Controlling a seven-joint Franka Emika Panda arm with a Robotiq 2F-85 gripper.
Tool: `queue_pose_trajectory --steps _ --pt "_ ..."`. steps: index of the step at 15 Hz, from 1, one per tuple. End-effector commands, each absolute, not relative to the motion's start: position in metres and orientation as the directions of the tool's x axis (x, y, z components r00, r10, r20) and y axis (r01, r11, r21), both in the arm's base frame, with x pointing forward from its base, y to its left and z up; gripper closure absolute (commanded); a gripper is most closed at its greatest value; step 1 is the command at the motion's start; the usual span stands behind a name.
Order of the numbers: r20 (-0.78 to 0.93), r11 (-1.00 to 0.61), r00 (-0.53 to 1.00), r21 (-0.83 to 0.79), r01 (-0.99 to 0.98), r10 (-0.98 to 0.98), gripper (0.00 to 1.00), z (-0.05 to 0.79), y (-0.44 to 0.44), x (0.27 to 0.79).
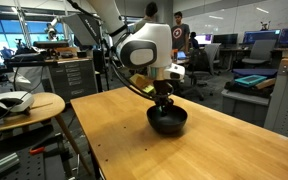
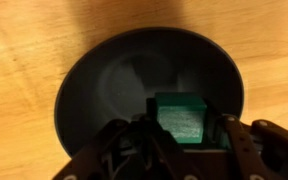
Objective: Put the green block in the black bowl
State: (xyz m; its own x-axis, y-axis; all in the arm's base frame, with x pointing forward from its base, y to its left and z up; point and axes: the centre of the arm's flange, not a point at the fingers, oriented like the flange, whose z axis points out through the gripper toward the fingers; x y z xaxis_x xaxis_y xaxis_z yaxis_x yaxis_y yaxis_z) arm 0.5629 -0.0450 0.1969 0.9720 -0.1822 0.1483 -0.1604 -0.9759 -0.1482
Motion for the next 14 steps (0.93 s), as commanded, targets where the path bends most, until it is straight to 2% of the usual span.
queue_pose_trajectory --steps 1,2,6,8,14 --pt "0.118 -0.972 0.974 -0.156 -0.176 -0.195 0.65 0.198 -0.063 0.580" --pt "0.115 -0.972 0.973 -0.151 -0.180 -0.198 0.37 0.199 -0.066 0.581" --pt "0.118 -0.969 0.969 -0.147 -0.199 -0.217 0.05 0.209 -0.078 0.582" --pt "0.124 -0.966 0.966 -0.159 -0.205 -0.226 0.00 0.215 -0.080 0.582" --pt "0.092 -0.954 0.968 -0.212 -0.209 -0.233 0.00 0.258 -0.069 0.577"
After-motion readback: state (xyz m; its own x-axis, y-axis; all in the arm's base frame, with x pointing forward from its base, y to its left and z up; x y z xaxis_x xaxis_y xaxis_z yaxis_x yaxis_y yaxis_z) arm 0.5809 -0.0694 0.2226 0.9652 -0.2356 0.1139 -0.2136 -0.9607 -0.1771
